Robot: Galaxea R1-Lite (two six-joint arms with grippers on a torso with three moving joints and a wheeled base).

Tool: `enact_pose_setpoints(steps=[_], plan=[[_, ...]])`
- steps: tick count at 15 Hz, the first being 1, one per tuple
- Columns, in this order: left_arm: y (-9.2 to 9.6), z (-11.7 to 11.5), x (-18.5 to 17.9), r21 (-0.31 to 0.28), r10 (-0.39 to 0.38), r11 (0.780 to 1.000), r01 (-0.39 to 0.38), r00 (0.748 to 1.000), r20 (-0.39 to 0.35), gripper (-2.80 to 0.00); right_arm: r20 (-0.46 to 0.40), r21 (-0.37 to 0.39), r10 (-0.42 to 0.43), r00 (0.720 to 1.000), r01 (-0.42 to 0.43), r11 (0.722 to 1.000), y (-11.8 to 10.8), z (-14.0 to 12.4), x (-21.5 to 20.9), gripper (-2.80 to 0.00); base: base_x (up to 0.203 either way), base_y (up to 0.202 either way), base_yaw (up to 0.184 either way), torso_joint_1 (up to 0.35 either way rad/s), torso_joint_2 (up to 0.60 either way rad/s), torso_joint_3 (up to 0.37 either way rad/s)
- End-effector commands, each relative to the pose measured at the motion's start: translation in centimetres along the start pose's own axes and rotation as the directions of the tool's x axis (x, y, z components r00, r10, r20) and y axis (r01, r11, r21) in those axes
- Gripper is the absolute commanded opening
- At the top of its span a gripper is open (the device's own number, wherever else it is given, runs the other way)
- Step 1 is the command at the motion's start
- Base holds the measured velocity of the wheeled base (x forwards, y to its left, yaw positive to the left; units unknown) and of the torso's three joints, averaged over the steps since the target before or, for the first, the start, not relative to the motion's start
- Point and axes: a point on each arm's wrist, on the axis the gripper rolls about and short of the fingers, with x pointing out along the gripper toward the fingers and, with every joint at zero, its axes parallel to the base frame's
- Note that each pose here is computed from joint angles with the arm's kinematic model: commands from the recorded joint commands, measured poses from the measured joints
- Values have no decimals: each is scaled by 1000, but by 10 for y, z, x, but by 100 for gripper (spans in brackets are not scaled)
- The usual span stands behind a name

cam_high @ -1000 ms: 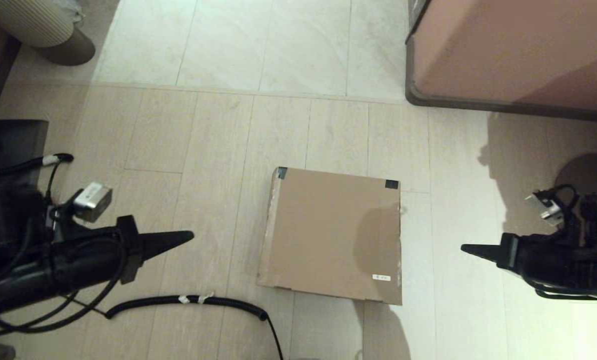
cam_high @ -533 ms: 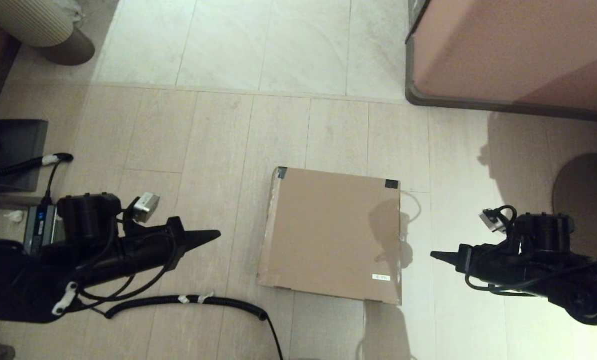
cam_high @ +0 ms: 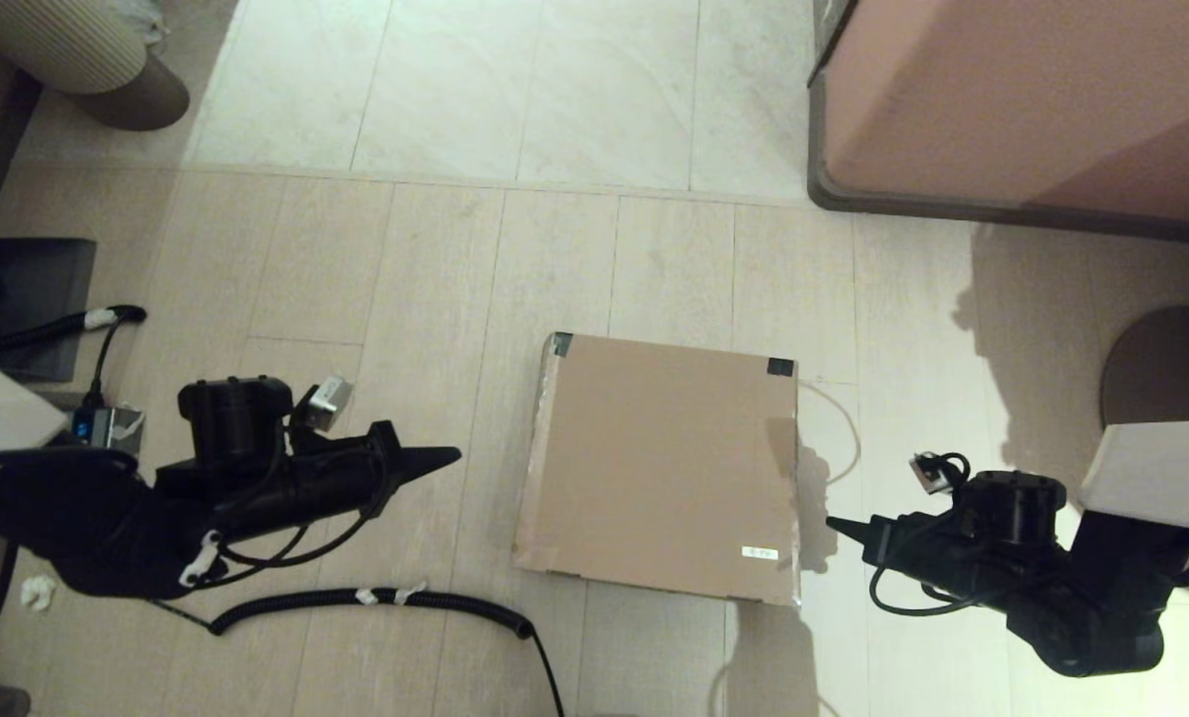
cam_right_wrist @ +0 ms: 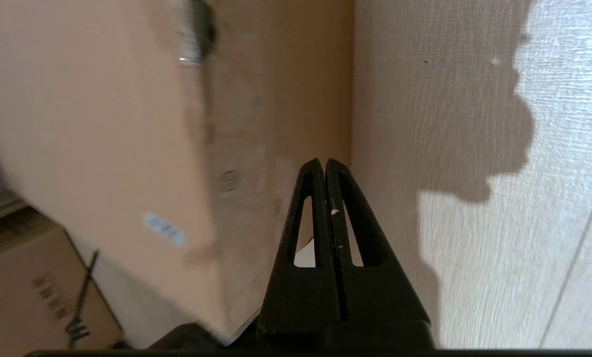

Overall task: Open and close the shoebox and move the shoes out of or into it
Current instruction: Open the shoe box

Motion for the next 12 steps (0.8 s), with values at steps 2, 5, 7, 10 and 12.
enact_pose_setpoints(steps=[2, 5, 7, 10, 12], plan=[[-3, 0, 17, 15, -27, 1000, 27, 999, -17, -280, -28, 1, -14, 1000, 14, 1000, -11, -17, 23, -280, 0, 0, 0, 0, 0, 0], [-12, -3, 30, 36, -38, 999, 39, 999, -25, -280, -29, -26, -13, 999, 12, 1000, -1, -22, 39, -280, 0, 0, 0, 0, 0, 0], [-14, -8, 39, 40, -22, 999, 23, 999, -24, -280, -32, -42, -5, 999, 4, 999, 8, -24, 44, -280, 0, 0, 0, 0, 0, 0], [-19, -11, 42, 48, -21, 999, 22, 999, -25, -280, -33, -42, 0, 999, -1, 999, 14, -22, 40, -280, 0, 0, 0, 0, 0, 0], [-22, -9, 40, 54, -25, 998, 26, 1000, -17, -280, -21, -44, 9, 1000, -10, 999, 22, -15, 29, -280, 0, 0, 0, 0, 0, 0]])
